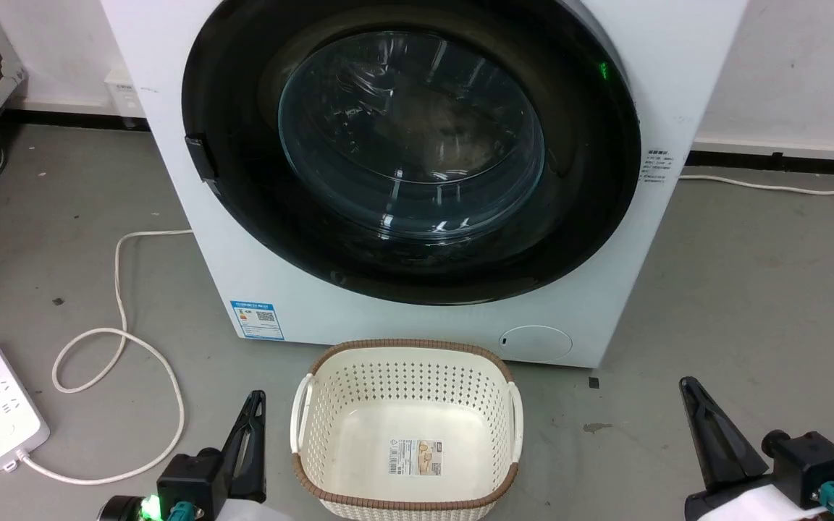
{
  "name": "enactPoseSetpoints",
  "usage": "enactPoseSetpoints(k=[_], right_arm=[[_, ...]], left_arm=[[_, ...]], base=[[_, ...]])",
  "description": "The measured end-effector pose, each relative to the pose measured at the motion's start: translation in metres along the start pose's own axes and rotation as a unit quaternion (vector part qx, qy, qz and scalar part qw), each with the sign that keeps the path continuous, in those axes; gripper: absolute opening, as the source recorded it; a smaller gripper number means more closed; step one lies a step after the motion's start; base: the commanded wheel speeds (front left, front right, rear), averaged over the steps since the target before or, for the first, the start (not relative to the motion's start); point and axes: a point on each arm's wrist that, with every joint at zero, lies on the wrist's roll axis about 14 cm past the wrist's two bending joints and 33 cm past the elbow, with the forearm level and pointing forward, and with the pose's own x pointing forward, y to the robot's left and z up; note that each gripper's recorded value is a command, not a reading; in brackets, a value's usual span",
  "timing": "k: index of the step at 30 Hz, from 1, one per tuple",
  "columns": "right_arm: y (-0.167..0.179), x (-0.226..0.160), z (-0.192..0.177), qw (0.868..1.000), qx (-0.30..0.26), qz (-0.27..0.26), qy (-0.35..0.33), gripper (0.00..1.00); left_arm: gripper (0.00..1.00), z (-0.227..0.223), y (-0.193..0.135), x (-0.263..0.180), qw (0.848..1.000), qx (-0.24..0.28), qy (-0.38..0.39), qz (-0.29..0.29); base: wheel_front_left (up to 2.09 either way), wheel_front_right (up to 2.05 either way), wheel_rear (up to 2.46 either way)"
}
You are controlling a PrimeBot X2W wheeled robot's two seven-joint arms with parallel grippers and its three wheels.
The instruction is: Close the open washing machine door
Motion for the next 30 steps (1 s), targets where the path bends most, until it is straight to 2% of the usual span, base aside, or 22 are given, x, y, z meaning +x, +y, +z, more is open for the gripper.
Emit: enactPoseSetpoints(k=[30], right_arm=[[0.005,0.0032,-0.0036,1.0,-0.006,0.004,0.022,0.0]], left_arm=[[0.0,0.0038,0.0071,0.0054,1.0,0.011,0.011,0.011]], base=[[0.0,0.0,0.0]])
